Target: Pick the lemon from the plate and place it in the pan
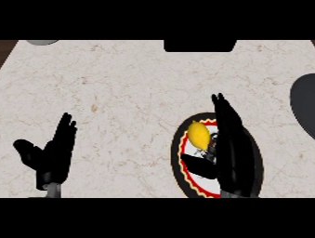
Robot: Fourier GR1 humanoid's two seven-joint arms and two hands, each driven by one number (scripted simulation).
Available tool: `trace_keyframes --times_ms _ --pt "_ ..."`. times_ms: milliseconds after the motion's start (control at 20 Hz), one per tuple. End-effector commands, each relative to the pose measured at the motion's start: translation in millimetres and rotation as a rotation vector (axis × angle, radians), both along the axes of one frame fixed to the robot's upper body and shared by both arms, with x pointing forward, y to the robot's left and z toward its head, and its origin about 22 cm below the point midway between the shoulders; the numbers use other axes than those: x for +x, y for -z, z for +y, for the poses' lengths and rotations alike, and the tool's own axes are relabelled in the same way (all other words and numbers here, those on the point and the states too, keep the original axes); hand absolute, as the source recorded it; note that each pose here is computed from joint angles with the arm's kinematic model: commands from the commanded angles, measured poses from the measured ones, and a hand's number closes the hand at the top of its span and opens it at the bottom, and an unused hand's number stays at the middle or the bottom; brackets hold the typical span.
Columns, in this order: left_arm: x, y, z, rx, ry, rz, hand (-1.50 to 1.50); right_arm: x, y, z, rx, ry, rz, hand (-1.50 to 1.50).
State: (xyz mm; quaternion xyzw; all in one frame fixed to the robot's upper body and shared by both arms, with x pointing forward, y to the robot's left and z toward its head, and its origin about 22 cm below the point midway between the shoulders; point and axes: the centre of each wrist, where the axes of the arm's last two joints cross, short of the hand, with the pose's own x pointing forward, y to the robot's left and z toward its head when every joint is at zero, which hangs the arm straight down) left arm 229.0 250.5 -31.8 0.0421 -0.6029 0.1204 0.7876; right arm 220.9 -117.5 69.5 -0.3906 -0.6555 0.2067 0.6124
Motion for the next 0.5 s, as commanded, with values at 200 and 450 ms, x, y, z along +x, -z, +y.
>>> trace_keyframes --times_ms 200,450 --pt "-8.1 5.0 4.3 -0.014 0.009 0.056 0.0 42.8 -17.4 12.6 -0.311 0.02 0.473 -1.5" --pt "4.2 2.1 -12.9 -0.043 0.006 0.064 0.0 84.2 -49.1 26.4 -0.406 0.006 0.577 -1.5"
